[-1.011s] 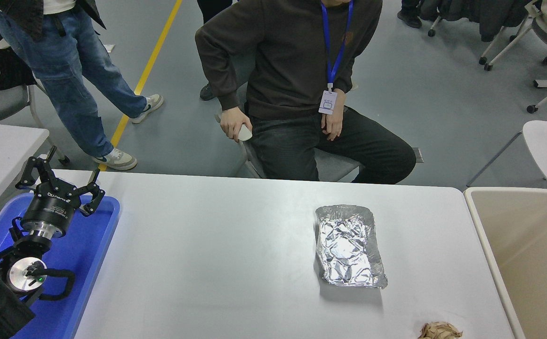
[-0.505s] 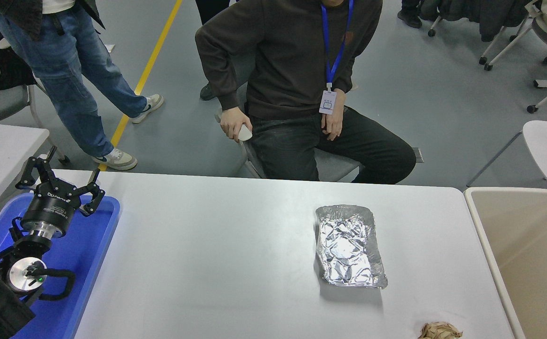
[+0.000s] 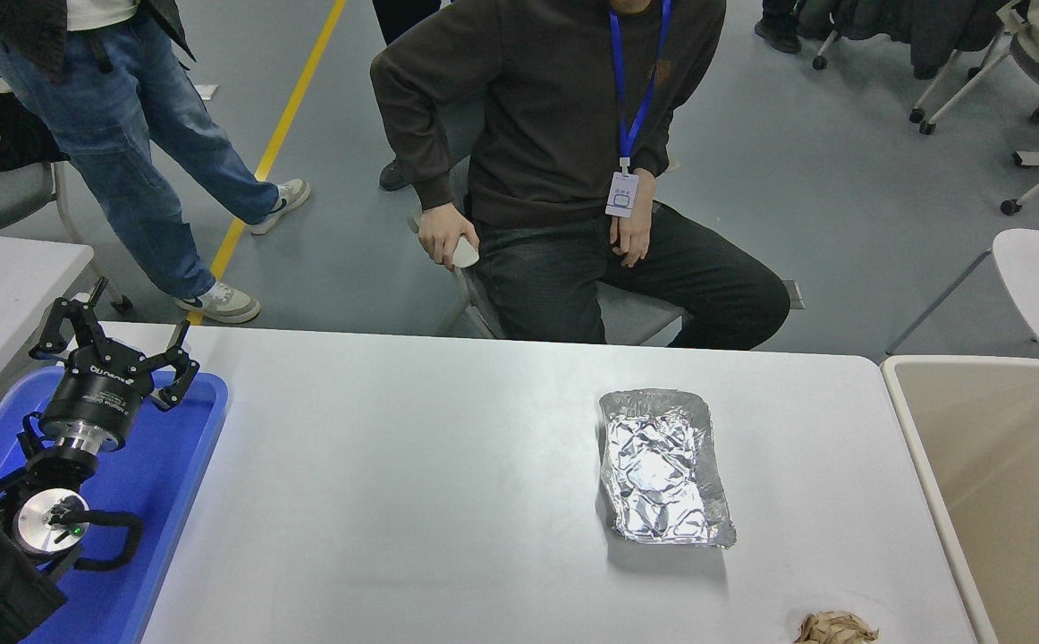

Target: Clean the table surface

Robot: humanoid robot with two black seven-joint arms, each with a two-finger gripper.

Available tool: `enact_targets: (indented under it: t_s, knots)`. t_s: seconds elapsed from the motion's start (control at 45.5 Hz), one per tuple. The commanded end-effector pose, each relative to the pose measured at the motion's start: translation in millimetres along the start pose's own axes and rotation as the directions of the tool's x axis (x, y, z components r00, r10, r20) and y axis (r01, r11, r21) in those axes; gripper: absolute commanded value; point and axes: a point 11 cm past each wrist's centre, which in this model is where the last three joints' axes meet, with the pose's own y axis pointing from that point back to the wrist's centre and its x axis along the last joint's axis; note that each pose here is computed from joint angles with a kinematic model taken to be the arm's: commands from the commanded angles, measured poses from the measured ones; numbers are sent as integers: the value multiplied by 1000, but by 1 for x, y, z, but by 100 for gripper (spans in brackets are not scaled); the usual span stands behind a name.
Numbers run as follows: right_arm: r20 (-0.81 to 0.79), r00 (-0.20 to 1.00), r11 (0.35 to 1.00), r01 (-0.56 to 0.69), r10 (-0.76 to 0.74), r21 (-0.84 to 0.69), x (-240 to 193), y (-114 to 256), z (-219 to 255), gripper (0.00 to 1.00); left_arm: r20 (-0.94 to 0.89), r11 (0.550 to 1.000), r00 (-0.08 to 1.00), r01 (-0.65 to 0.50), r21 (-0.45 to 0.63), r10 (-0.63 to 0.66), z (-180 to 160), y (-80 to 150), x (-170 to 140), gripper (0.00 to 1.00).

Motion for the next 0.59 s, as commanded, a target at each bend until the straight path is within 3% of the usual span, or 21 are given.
enact_targets:
  t_s: [0.0, 0.242, 0.418, 0.571]
  knots:
    - [156, 985, 997, -75, 75, -7, 17, -1, -2, 98, 0, 1000, 1000, 0, 0, 0, 0, 0, 0, 100]
    - [425, 898, 992, -128, 119, -6, 27, -5, -15, 98, 0, 1000, 1000, 0, 0, 0, 0, 0, 0, 100]
    - [743, 668, 995, -98, 45, 28, 35, -10, -30, 98, 0, 1000, 1000, 0, 0, 0, 0, 0, 0, 100]
    - [850, 525, 995, -93, 32, 20, 33, -9, -28, 99, 0, 1000, 1000, 0, 0, 0, 0, 0, 0, 100]
